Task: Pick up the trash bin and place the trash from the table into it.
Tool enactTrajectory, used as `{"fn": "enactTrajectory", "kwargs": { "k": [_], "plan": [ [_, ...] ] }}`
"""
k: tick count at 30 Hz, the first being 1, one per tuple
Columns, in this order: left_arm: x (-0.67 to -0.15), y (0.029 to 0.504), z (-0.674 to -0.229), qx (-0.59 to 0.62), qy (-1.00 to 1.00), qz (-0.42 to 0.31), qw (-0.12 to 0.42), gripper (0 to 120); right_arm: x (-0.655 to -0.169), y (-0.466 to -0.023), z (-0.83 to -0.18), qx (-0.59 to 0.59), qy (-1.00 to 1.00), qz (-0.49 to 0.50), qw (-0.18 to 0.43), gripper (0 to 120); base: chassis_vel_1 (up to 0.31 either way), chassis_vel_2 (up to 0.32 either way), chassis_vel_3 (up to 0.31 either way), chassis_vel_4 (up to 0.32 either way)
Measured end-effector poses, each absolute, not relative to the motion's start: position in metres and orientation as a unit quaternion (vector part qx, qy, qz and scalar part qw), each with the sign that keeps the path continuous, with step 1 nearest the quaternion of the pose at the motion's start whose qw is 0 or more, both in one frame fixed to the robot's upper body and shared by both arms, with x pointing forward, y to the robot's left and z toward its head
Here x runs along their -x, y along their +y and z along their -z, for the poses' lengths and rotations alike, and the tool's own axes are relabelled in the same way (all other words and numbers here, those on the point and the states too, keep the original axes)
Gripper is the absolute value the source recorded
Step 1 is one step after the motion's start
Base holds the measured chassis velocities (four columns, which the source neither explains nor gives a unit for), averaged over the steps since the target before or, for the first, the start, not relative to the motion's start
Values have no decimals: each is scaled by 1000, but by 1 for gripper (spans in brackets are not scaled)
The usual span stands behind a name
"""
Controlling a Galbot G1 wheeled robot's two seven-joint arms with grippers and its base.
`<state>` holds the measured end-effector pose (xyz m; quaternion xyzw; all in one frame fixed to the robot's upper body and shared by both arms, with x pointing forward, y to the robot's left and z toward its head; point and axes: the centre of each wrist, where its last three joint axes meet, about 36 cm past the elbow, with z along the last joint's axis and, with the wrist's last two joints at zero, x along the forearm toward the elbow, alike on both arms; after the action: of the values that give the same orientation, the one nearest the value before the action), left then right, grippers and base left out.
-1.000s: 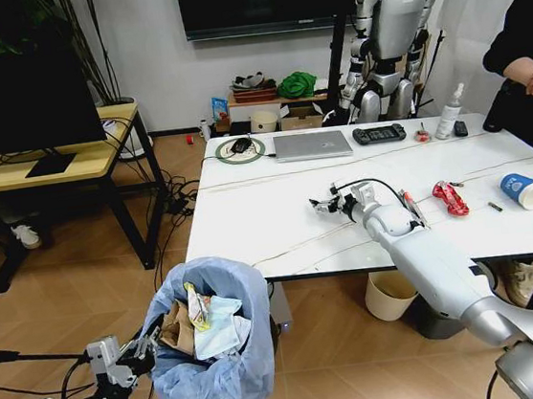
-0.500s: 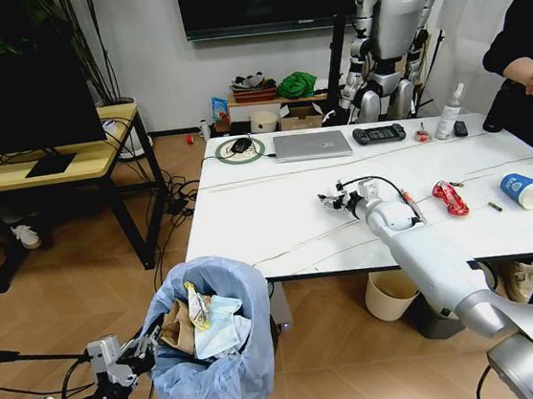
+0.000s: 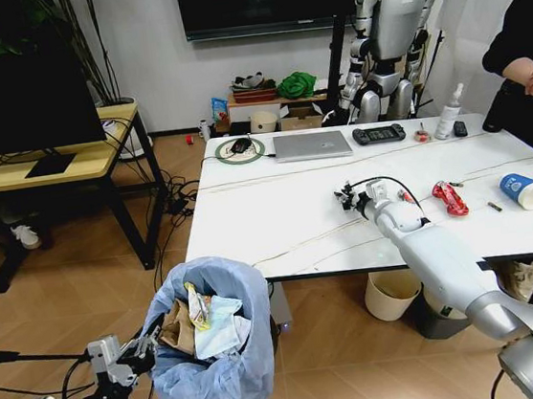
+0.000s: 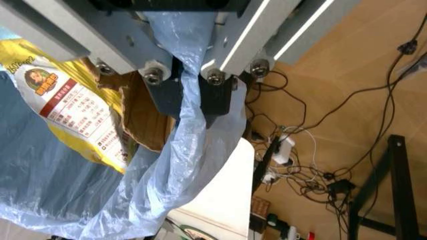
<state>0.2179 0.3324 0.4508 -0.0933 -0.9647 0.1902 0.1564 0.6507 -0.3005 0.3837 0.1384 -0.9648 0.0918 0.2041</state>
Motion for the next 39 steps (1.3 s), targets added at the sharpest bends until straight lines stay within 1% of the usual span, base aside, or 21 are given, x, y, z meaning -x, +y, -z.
{"fn": "enactTrajectory", "kwargs": {
  "k": [1,2,6,9,11,14,16,20,21,25,27,33,34,39],
  "plan": [
    [-218,332,-451,93,-965,-190,156,0,-650,-303,-384,-138,-965,-93,203,3,0,0,0,0],
    [-218,332,-451,94,-965,-190,156,0,-649,-304,-385,-138,-965,-93,202,0,0,0,0,0],
    [-218,332,-451,94,-965,-191,156,0,-644,-310,-389,-139,-967,-86,193,0,0,0,0,0],
    [-218,331,-451,95,-964,-191,156,0,-631,-313,-407,-152,-973,-64,161,0,0,0,0,0],
    [-218,330,-451,97,-964,-191,157,0,-613,-307,-429,-178,-975,-46,124,0,0,0,0,0],
    [-218,330,-451,97,-964,-191,157,0,-600,-300,-443,-197,-974,-36,102,0,0,0,0,0],
    [-218,330,-451,98,-964,-191,157,0,-580,-286,-460,-226,-971,-16,77,0,0,0,0,0],
    [-217,330,-451,98,-964,-192,158,0,-536,-243,-492,-306,-951,32,33,0,0,0,0,0],
    [-217,330,-451,98,-964,-192,158,0,-536,-243,-492,-306,-951,32,33,0,0,0,0,0],
    [-216,329,-451,97,-964,-192,158,0,-494,-203,-509,-381,-923,57,8,0,0,0,0,0],
    [-216,328,-452,97,-964,-192,158,0,-485,-195,-510,-397,-915,64,6,0,0,0,0,0],
    [-215,327,-452,95,-964,-192,156,0,-430,-145,-519,-509,-852,124,-8,0,0,0,0,0],
    [-215,327,-452,95,-964,-192,156,0,-430,-145,-519,-509,-852,124,-8,0,0,0,0,0],
    [-213,325,-454,93,-965,-192,155,0,-398,-122,-520,-581,-801,147,-13,0,0,0,0,0]
  ]
}}
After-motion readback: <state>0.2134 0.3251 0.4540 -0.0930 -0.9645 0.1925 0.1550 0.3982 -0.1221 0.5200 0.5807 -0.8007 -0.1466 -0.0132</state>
